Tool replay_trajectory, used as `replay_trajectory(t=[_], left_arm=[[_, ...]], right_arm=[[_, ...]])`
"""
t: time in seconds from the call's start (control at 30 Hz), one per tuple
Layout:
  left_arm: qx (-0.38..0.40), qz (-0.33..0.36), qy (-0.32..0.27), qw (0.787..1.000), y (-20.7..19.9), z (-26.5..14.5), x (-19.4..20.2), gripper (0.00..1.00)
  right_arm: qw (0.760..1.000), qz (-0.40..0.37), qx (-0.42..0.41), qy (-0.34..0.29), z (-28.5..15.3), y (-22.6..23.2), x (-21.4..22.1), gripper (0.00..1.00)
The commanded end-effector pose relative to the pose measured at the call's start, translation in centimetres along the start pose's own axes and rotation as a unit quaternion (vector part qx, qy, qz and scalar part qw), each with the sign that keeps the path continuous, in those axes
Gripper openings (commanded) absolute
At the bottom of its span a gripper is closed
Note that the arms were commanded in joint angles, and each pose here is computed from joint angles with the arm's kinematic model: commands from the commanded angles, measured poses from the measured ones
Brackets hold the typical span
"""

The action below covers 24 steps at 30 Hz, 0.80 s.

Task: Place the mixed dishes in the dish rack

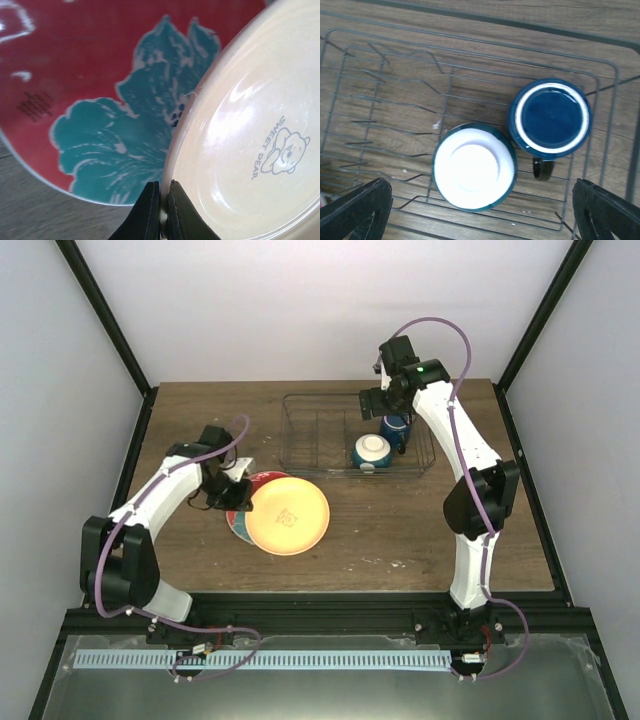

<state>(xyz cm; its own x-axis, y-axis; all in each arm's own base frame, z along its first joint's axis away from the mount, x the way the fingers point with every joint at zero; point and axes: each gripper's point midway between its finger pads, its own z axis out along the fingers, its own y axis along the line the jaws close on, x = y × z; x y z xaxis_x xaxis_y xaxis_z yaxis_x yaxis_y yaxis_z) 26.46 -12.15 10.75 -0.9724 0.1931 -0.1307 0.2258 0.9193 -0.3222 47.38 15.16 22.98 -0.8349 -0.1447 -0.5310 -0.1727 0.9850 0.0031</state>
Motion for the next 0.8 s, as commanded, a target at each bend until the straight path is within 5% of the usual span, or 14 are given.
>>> replay_trajectory(t=[0.0, 0.2, 0.4, 0.53, 0.77], left_arm=[[0.087, 0.049, -0.035, 0.994, -3.8, -2.6, -0.7, 0.0], [0.076, 0.072, -0.128, 0.986, -4.6, -5.6, -4.1, 0.0], [0.021, 0.079, -0.216, 0.973, -4.0, -9.0, -10.5, 0.0], [0.008, 0.093, -0.229, 0.969, -3.9, -9.4, -14.2, 0.0], [0.007, 0.118, -0.251, 0.961, -4.7, -10.6, -17.8, 0.0]], right_arm=[[0.997, -0.021, -0.075, -0.016, -1.7, 2.4, -0.5, 1.0], [0.985, -0.036, -0.169, -0.031, -3.1, 5.4, -0.3, 1.0], [0.945, -0.063, -0.315, -0.059, -6.2, 9.9, -0.7, 1.0], [0.914, -0.092, -0.388, -0.08, -8.5, 11.9, -0.2, 1.0], [0.893, -0.109, -0.431, -0.074, -8.5, 12.9, 1.3, 1.0]])
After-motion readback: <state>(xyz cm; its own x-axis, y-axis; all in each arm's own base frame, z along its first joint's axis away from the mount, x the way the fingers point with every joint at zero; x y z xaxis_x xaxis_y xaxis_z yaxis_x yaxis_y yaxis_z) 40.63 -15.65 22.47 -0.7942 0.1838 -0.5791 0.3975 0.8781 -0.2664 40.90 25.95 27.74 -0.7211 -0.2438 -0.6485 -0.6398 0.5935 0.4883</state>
